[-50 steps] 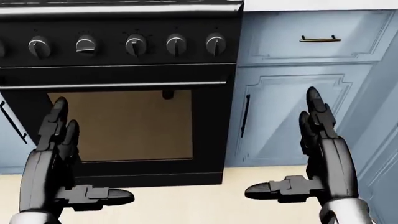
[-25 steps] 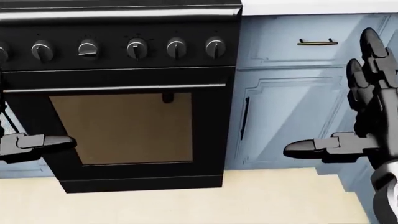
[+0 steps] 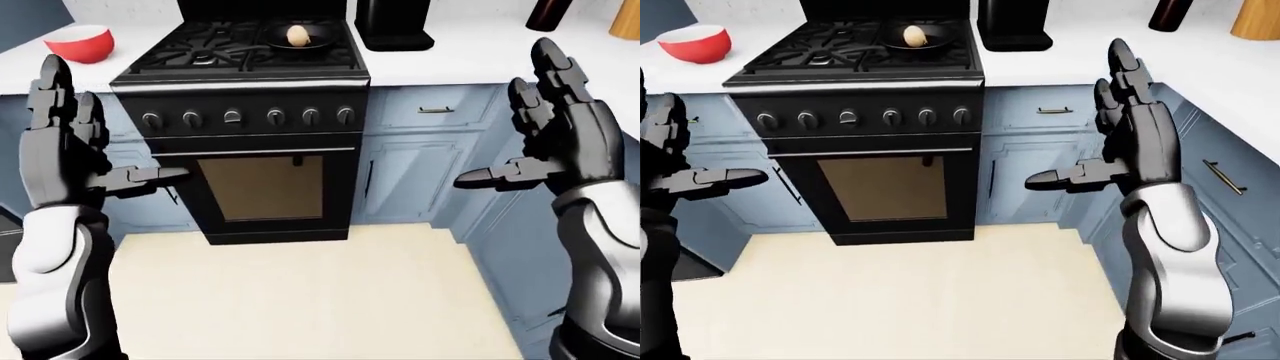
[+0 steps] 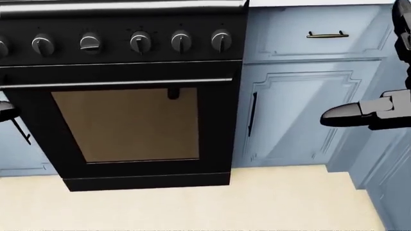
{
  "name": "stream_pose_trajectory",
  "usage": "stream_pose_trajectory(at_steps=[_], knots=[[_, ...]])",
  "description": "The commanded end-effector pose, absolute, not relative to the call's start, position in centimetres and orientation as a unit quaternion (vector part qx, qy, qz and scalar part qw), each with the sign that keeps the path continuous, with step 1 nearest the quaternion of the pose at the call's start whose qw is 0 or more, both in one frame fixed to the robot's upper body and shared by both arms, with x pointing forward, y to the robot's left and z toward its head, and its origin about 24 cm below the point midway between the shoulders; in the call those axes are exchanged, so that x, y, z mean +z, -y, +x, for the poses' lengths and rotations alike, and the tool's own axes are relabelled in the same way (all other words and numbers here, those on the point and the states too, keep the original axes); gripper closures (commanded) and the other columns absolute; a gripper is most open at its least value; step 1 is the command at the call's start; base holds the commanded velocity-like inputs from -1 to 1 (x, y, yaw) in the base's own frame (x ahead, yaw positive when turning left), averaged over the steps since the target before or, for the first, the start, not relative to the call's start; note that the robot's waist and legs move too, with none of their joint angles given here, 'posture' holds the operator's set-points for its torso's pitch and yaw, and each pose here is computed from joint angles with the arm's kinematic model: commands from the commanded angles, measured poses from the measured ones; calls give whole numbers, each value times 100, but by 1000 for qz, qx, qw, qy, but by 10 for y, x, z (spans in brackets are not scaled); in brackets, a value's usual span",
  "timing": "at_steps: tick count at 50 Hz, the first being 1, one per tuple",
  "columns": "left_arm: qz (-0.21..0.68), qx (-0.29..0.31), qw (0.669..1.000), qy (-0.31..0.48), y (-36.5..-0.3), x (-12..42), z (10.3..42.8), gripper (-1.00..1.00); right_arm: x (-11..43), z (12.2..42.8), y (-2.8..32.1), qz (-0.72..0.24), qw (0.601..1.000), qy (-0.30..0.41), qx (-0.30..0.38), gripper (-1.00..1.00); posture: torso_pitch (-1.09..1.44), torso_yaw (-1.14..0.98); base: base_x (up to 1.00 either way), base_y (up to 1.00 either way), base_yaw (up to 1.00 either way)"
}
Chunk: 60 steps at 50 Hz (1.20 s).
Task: Pick the onion from the pan and place it in the bowl.
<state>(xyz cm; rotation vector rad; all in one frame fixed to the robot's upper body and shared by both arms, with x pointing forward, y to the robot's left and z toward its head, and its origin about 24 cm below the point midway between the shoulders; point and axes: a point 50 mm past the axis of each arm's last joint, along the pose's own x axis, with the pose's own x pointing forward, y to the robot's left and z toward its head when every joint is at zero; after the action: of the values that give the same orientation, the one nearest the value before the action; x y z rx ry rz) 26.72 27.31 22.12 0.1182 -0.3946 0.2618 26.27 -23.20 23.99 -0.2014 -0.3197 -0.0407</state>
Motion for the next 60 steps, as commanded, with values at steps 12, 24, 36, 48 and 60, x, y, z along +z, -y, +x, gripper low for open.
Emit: stream_pose_trajectory(at_steps=[12, 24, 36, 48, 60], knots=[[68, 140, 955, 253, -277, 252, 255, -100, 267, 256, 232, -122, 971, 207, -19, -100, 0, 0, 2, 0, 0], [70, 150, 953, 255, -283, 255, 253, -100, 273, 255, 231, -133, 968, 213, -14, -100, 0, 0, 6, 1, 0], [66, 151, 952, 257, -282, 257, 253, -100, 277, 254, 232, -138, 967, 216, -13, -100, 0, 0, 11, 2, 0], [66, 153, 951, 260, -283, 259, 252, -100, 280, 253, 231, -141, 966, 218, -11, -100, 0, 0, 11, 3, 0], [66, 156, 950, 262, -284, 261, 250, -100, 283, 252, 230, -145, 965, 220, -10, -100, 0, 0, 11, 7, 0]])
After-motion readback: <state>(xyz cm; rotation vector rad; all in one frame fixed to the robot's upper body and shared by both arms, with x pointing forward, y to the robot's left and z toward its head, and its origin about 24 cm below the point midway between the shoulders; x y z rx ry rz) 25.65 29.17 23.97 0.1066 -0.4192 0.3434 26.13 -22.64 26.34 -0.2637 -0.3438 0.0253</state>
